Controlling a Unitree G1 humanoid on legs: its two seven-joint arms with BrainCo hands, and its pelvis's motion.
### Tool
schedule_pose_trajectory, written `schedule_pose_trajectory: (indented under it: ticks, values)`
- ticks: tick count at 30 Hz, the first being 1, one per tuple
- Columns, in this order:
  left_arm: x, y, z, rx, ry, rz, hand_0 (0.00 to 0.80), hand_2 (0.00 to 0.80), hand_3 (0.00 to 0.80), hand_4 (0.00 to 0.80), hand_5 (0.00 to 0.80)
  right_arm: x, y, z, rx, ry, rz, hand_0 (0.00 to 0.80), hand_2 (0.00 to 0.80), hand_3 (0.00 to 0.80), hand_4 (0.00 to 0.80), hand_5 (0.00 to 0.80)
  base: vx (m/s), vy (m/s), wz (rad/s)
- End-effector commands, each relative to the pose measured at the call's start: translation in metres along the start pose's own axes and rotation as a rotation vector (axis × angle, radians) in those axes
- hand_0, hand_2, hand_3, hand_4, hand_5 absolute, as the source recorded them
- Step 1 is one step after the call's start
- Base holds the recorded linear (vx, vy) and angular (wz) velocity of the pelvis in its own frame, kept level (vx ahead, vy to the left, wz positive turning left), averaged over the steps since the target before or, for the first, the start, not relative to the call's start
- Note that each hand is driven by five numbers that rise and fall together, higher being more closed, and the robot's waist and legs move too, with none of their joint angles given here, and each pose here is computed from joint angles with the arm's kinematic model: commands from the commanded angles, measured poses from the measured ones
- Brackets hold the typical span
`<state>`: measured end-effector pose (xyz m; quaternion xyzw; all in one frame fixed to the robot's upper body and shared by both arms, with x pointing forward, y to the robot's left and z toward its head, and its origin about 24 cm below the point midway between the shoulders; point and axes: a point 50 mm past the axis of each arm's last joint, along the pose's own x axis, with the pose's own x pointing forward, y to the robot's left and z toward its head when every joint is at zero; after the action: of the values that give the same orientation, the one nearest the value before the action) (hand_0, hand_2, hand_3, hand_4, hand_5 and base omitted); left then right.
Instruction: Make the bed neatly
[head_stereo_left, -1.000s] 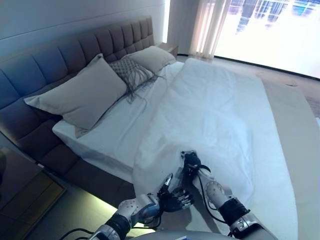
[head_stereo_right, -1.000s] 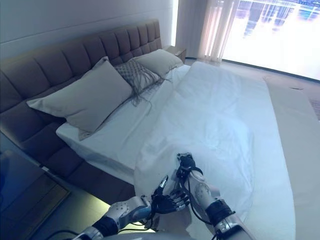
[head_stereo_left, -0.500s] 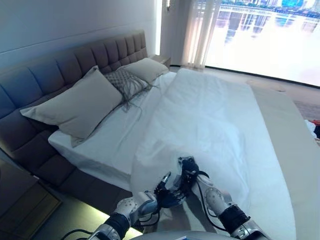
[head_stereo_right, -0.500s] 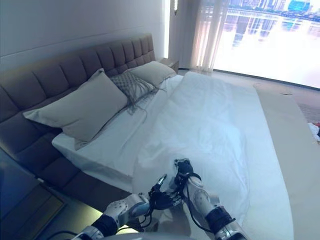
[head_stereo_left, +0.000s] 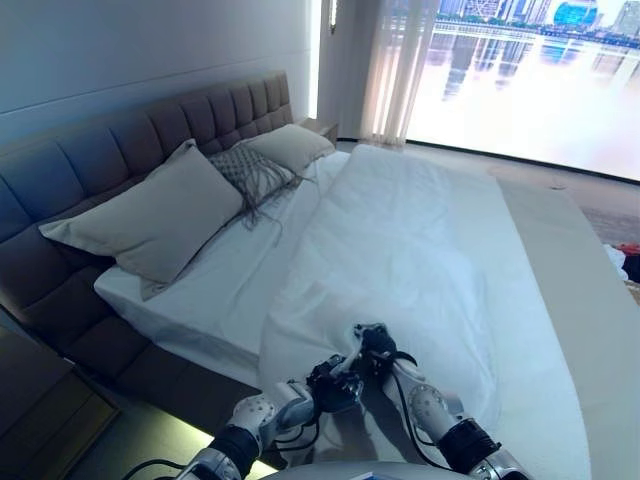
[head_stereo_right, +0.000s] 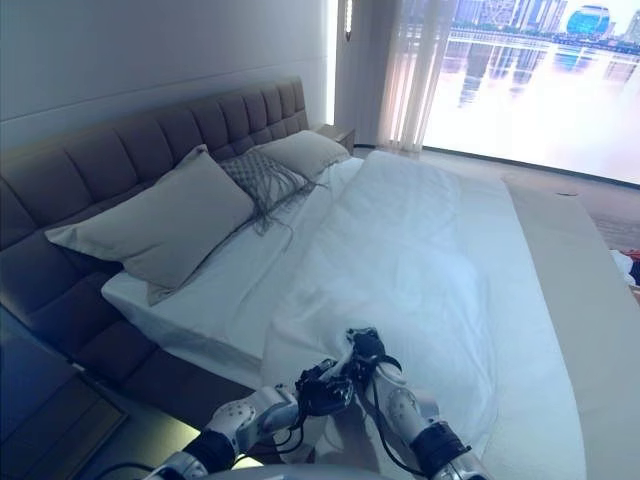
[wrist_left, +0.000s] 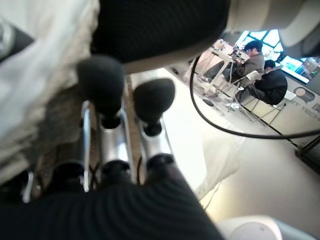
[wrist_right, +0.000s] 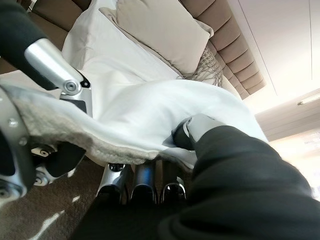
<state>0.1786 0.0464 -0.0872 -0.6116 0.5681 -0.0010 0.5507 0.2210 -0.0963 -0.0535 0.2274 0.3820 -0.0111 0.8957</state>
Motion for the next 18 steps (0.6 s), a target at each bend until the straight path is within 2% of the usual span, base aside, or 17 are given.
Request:
schedule_pose_trajectory:
  ticks: [1,2,3,11,18]
  values:
    - [0.013,-0.022,-0.005,0.055,0.010,-0.068,0.800,0.800,0.800,0.800,0.800,-0.010,0.035,0.029,0.037,-0.136,0.195,0.615,0.615,0.615,0.615,0.615,-0.033,-0.004,0.00]
    - [0.012,-0.023,-0.002,0.073,-0.012,-0.065,0.800,0.800,0.800,0.800,0.800,-0.010,0.034,0.026,0.057,-0.121,0.201,0.119,0.119,0.119,0.119,0.119,-0.045,-0.013,0.00]
    - [0.010,-0.023,0.003,0.094,-0.041,-0.060,0.800,0.800,0.800,0.800,0.800,-0.011,0.033,0.023,0.084,-0.102,0.219,0.000,0.000,0.000,0.000,0.000,-0.049,-0.022,0.00]
    - [-0.005,-0.016,0.027,0.147,-0.190,-0.051,0.800,0.800,0.800,0.800,0.800,-0.019,0.012,0.002,0.167,-0.042,0.224,0.000,0.000,0.000,0.000,0.000,-0.055,-0.026,-0.07]
    - [-0.012,-0.023,0.039,0.157,-0.244,-0.089,0.800,0.800,0.800,0.800,0.800,-0.020,-0.007,-0.009,0.272,-0.016,0.200,0.000,0.000,0.000,0.000,0.000,-0.060,-0.026,-0.12]
